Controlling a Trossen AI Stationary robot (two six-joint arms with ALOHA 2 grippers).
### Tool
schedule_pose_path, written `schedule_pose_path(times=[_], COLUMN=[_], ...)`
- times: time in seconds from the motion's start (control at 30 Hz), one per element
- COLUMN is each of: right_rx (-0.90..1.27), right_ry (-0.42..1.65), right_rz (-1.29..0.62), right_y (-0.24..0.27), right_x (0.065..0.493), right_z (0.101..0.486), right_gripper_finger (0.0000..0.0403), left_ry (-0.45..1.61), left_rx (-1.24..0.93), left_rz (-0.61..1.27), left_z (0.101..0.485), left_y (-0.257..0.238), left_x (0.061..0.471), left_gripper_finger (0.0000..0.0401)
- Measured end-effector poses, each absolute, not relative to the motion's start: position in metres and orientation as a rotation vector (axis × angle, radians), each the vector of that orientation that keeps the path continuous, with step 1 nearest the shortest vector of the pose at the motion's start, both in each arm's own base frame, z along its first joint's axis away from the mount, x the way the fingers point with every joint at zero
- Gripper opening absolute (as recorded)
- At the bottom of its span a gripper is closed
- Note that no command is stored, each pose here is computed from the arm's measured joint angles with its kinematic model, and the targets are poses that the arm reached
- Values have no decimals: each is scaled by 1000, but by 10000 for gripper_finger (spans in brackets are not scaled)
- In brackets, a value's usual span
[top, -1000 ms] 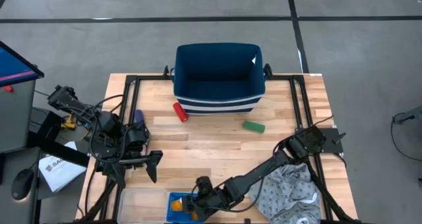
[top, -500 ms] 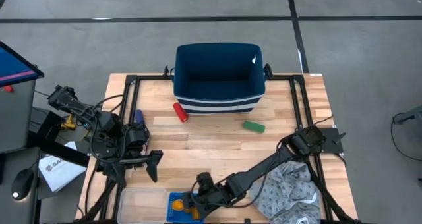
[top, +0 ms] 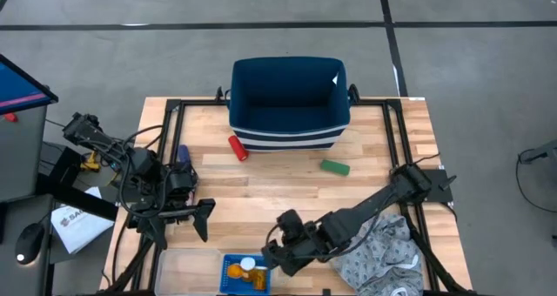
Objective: Pick & place medical supplies in basket/bin
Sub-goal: Put the green bandage into the transparent bin
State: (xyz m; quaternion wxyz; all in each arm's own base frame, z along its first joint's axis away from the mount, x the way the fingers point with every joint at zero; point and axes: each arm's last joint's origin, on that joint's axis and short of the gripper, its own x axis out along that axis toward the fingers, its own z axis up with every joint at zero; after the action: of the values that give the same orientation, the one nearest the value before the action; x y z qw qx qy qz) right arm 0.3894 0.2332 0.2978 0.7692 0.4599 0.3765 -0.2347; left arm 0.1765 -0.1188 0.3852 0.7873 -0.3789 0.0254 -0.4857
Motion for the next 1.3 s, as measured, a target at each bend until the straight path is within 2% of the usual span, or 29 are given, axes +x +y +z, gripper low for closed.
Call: schedule_pose_path(times=[0.13,0.23,0.43,0.67,0.97,1.13,1.3], right_rx=[939,904,802,782,668,564,407], right_ry=[869,901,918,972,1139,1193,1181], right_rz=[-537,-626,-938,-1028,-988,-871,-769], right_y=[230,227,220,185,123,88,73], right_x=[371,351,303,293,275,271,263], right_z=[310,318,324,314,302,289,266], right_gripper_finger=[271,271,271,271,271,271,271], left_ry=[7,-17,-47,-186,-246,-243,-241], left_rx=[-743,-704,-707,-701,-679,-669,-673], left_rz=[-1032,-996,-958,-972,-921,-909,-899], left_z=[385,384,387,403,409,408,408], left_y=[-119,-117,-109,-97,-78,-73,-71], left_x=[177,178,178,165,164,165,166], left_gripper_finger=[388,388,388,392,393,393,392])
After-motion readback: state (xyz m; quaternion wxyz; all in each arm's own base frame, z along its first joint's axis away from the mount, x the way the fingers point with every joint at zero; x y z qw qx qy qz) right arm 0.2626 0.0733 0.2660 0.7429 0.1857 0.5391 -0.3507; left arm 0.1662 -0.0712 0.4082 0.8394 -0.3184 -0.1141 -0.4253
